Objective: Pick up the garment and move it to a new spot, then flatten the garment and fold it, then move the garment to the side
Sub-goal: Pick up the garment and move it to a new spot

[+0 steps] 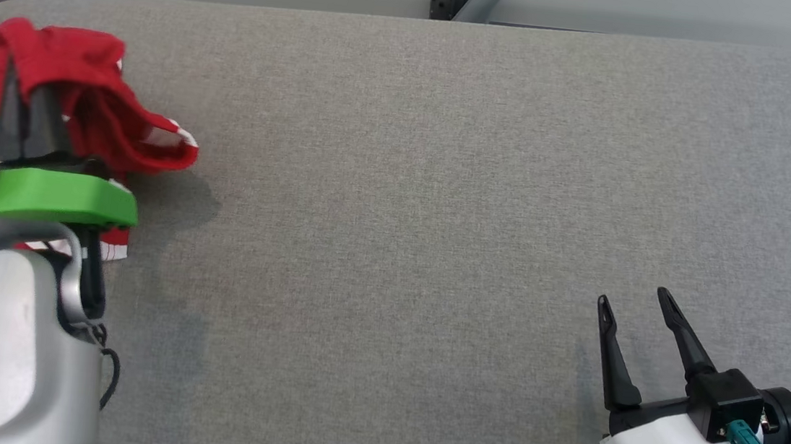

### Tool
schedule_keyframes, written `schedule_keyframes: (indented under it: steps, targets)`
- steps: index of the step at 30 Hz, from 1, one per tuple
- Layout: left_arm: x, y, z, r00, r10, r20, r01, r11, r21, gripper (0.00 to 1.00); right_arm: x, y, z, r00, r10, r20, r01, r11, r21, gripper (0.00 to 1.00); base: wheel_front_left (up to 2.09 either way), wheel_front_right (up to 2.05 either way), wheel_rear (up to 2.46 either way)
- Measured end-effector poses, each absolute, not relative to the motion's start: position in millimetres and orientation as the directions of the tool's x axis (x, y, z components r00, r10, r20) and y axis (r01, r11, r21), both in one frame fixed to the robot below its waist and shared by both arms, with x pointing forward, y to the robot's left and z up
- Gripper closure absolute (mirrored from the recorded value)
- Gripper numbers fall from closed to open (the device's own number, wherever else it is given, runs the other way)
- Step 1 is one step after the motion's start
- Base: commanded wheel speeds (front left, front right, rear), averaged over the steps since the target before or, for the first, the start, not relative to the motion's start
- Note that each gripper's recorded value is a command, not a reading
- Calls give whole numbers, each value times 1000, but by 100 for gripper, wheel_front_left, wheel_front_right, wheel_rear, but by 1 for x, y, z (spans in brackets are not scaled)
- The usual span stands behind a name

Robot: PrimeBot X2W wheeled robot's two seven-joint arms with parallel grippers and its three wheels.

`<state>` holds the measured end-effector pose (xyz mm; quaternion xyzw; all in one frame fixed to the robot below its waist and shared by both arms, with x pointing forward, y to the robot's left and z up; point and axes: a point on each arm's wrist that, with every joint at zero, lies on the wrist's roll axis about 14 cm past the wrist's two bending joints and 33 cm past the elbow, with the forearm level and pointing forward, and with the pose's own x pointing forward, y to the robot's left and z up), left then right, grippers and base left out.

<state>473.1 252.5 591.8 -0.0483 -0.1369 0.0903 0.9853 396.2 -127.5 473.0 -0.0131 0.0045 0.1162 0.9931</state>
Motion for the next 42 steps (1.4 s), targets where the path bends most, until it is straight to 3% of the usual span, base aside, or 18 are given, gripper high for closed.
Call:
schedule_keyframes:
  steps: [9,15,21,27,31,33,42]
  targets:
    - [463,103,648,910,-228,347,285,950,-125,100,383,-150,482,987,161,8,-161,987,-13,0,0,0,0]
    - [447,16,658,821,-450,351,528,833,-167,100,369,-175,487,997,82,15,-82,997,2,0,0,0,0]
    - [420,-72,687,663,-623,415,734,651,-195,100,347,-210,490,999,-36,16,35,999,18,0,0,0,0]
    - [413,-121,684,597,-699,394,795,580,-176,100,327,-238,491,991,-134,10,134,991,21,0,0,0,0]
    - [426,-141,633,628,-737,250,778,594,-205,100,318,-250,489,984,-180,2,180,983,26,0,0,0,0]
    - [438,-145,581,663,-740,112,744,635,-208,100,314,-254,487,980,-197,-8,197,980,26,0,0,0,0]
    - [438,-145,494,666,-741,-89,713,667,-214,100,315,-253,483,981,-194,-24,195,980,30,0,0,0,0]
